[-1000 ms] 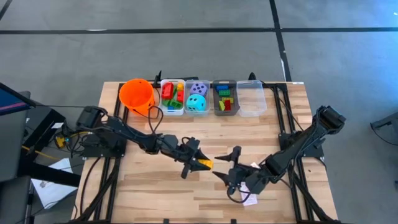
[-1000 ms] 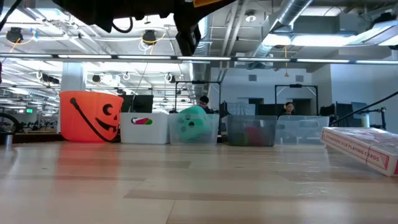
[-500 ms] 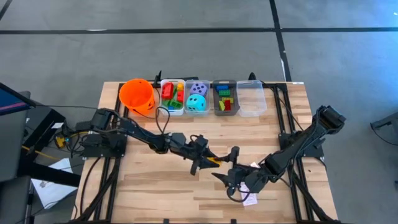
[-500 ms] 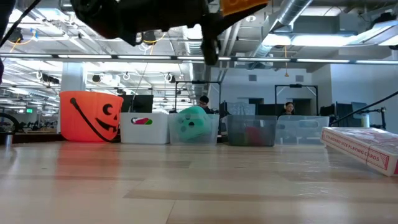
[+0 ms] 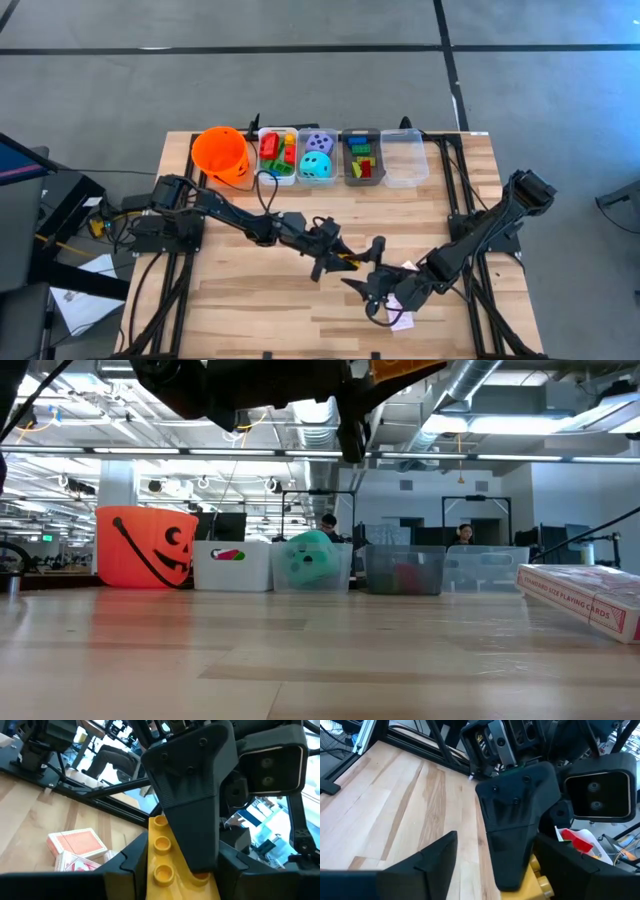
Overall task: Pick & Place Toys
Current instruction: Put the small yellow game piece into the black bin
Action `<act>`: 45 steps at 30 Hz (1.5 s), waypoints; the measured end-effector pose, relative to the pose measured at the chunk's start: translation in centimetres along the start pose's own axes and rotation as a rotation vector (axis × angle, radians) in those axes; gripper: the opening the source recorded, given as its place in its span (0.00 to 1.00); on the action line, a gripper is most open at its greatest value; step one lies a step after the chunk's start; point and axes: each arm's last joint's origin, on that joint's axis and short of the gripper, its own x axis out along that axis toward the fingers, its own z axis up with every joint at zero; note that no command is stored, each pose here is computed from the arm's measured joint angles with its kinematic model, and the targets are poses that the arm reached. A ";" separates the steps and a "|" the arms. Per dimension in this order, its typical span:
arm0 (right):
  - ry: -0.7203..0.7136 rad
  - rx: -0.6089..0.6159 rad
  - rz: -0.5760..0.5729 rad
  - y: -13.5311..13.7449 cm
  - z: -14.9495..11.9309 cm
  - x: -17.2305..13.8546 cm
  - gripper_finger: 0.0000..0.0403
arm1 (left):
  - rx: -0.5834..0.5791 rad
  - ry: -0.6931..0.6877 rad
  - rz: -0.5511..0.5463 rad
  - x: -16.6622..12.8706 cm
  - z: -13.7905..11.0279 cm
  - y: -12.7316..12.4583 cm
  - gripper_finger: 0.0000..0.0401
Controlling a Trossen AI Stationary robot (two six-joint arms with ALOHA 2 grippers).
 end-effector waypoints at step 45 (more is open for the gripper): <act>0.002 0.078 -0.019 -0.2 -0.1 0.2 0.23 | 0.021 0.046 -0.086 -0.1 0.6 -0.2 0.55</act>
